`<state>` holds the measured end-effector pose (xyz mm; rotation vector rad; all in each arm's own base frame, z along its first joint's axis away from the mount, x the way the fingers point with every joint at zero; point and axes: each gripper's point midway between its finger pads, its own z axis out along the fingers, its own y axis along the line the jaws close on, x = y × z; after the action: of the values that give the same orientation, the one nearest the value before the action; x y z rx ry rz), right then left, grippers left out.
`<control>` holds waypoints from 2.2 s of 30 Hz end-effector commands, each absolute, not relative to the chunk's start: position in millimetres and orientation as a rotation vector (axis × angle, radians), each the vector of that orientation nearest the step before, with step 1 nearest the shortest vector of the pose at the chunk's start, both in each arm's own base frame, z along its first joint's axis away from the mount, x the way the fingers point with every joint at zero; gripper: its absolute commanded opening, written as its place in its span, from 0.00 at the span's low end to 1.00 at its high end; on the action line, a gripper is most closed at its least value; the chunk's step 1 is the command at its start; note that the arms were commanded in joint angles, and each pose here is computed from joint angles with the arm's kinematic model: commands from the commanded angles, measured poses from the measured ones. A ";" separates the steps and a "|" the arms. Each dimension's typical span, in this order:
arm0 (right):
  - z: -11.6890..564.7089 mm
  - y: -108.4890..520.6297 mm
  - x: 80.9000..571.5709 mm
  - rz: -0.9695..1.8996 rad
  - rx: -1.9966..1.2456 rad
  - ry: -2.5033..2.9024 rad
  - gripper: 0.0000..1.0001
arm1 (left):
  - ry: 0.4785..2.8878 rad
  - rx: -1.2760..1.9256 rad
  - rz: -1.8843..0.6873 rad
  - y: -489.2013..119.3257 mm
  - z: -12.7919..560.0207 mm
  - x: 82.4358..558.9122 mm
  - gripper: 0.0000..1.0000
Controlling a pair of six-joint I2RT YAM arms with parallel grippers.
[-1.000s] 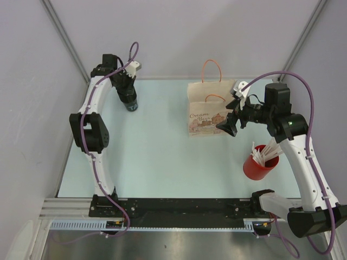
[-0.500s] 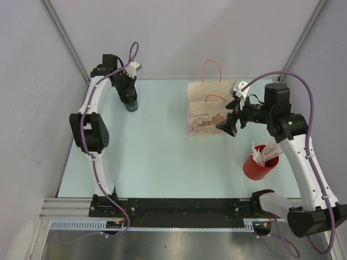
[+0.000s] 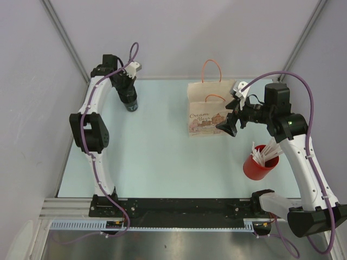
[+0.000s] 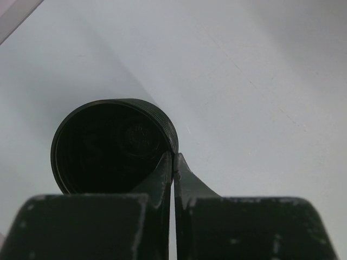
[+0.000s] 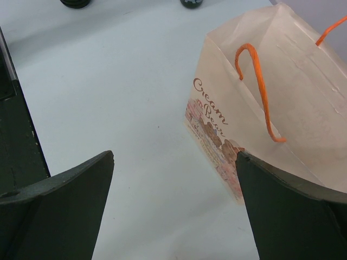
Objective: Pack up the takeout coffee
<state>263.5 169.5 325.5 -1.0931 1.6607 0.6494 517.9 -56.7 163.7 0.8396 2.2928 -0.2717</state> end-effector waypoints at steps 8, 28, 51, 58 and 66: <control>329.0 170.8 259.8 0.658 -1.107 1.639 1.00 | 2.208 0.809 -0.232 -54.5 203.8 520.2 0.00; 327.3 170.5 260.7 0.660 -1.106 1.647 1.00 | 2.115 0.746 -0.134 -46.8 231.7 524.9 0.00; 325.8 170.7 261.8 0.665 -1.105 1.652 1.00 | 1.932 0.793 -0.036 -66.6 301.1 518.6 0.00; 325.0 171.0 262.3 0.668 -1.106 1.654 1.00 | 1.875 0.793 -0.023 -74.1 324.5 513.5 0.00; 324.5 170.8 263.5 0.667 -1.099 1.659 1.00 | 1.834 0.872 -0.037 -97.8 334.4 487.6 0.00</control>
<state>263.7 169.5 322.7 -1.0935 1.6728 0.6559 508.5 -82.6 288.6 0.8320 1.9610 -0.0719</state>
